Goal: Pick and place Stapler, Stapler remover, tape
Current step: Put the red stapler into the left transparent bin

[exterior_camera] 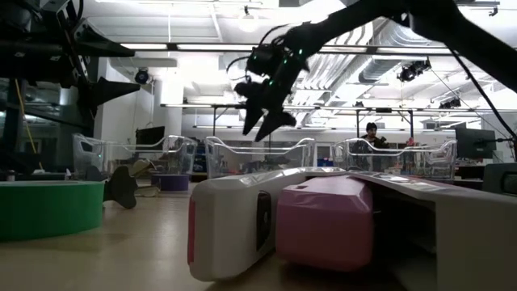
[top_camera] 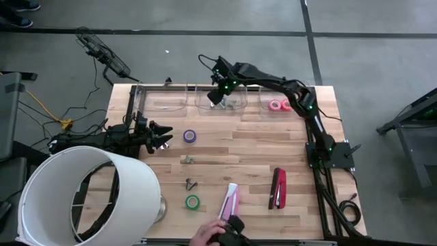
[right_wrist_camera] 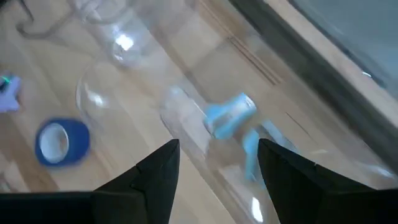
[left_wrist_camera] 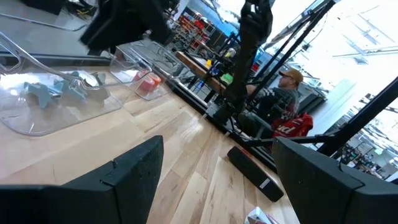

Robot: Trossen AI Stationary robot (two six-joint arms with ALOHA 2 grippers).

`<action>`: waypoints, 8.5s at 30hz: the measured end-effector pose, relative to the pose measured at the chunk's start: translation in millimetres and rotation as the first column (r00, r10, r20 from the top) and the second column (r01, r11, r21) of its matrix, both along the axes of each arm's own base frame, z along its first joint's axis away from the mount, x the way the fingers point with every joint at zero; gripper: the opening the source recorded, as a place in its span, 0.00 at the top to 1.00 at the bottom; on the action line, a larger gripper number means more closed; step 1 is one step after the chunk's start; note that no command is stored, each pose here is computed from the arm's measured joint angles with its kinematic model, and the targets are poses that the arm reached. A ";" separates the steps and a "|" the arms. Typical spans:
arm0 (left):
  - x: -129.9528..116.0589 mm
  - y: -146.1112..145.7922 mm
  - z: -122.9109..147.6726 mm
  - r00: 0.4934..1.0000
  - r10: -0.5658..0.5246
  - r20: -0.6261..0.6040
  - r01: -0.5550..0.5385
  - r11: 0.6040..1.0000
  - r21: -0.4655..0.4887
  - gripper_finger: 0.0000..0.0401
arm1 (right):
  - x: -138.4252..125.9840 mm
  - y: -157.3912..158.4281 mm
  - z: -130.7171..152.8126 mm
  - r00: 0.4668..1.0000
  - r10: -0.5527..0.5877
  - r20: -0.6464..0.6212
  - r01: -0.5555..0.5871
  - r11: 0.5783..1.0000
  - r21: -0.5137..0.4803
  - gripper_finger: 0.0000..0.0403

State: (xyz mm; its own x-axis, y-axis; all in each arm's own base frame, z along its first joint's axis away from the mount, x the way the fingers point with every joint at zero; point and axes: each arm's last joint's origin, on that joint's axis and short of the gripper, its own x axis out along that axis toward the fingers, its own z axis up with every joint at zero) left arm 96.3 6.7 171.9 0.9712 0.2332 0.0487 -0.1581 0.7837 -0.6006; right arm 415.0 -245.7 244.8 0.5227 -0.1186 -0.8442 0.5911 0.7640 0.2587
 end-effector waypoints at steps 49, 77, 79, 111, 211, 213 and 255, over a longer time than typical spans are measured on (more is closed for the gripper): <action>0.0 0.0 0.0 1.000 0.000 0.000 0.000 1.000 0.000 0.26 | -220.8 260.1 -47.9 0.827 -0.461 -0.323 0.519 0.846 0.121 0.48; 0.0 0.0 0.0 1.000 0.000 0.000 0.000 1.000 0.000 0.26 | -227.9 324.6 -70.8 0.616 -0.581 -0.532 0.768 0.594 0.241 0.19; 0.0 0.0 0.0 1.000 0.000 0.000 0.000 1.000 0.000 0.26 | -224.3 328.4 -75.1 0.608 -0.584 -0.538 0.776 0.579 0.248 0.19; 0.0 0.0 0.0 1.000 0.000 0.000 0.000 1.000 0.000 0.26 | -202.8 366.3 -113.0 0.581 -0.532 -0.615 0.799 0.515 0.310 0.33; 2.7 5.9 25.8 0.973 0.217 0.082 -0.221 0.974 0.043 0.26 | -125.7 128.0 77.4 0.672 0.340 0.658 -0.236 0.940 -0.245 0.49; 6.2 6.3 34.9 0.968 0.234 0.086 -0.238 0.970 0.044 0.26 | -126.5 124.9 79.4 0.630 0.373 0.681 -0.282 0.927 -0.247 0.49; 205.5 61.5 127.8 0.994 -0.071 -0.088 0.088 0.974 0.207 0.26 | -131.5 74.3 83.8 0.273 0.516 0.812 -0.531 0.785 -0.320 0.49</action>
